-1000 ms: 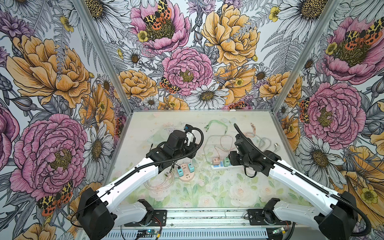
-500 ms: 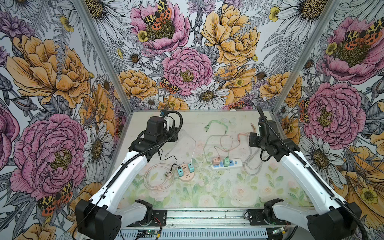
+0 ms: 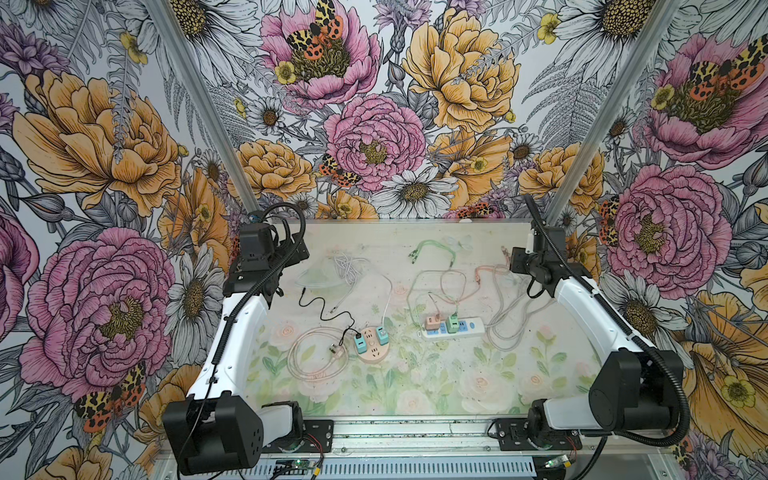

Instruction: Insert the plug

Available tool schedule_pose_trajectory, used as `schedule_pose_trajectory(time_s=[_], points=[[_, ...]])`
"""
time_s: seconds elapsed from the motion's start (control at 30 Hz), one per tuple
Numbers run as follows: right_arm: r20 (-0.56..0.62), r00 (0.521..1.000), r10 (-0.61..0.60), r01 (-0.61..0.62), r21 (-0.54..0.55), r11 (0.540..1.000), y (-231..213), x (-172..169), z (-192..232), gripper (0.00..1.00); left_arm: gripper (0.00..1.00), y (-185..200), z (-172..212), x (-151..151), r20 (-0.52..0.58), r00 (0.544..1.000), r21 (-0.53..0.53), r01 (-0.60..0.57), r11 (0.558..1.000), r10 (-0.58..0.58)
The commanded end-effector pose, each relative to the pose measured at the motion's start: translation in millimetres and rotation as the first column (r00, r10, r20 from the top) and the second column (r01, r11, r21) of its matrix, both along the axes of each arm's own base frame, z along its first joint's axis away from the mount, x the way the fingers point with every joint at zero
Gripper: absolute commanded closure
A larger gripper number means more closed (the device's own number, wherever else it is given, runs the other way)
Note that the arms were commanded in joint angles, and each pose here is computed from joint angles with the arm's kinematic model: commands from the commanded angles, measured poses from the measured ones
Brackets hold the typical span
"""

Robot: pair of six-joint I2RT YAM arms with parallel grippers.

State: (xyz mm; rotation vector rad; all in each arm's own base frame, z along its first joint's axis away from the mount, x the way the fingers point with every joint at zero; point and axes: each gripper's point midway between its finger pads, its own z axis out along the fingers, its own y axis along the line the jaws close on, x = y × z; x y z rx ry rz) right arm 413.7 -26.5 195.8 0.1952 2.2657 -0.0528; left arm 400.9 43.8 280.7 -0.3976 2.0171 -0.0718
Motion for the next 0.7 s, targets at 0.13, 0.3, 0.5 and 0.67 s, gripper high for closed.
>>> schedule_pose_trajectory(time_s=[0.13,0.3,0.5,0.67], points=[[0.145,0.989,0.000,-0.003,0.017,1.000,-17,9,-2,0.41,0.01,23,-5,22,0.083,0.995,0.094,-0.064,0.994,0.057],[0.208,0.978,0.006,-0.015,0.042,0.999,-19,11,-11,0.41,0.01,32,-15,27,0.107,0.989,0.107,-0.112,0.988,0.100],[0.289,0.957,0.030,-0.039,0.027,0.999,-16,8,-16,0.40,0.01,32,-26,23,0.143,0.985,0.139,-0.112,0.984,0.092],[0.260,0.965,0.026,-0.030,0.011,0.999,-18,8,-23,0.40,0.01,29,-46,23,0.099,0.991,0.186,-0.102,0.977,0.085]])
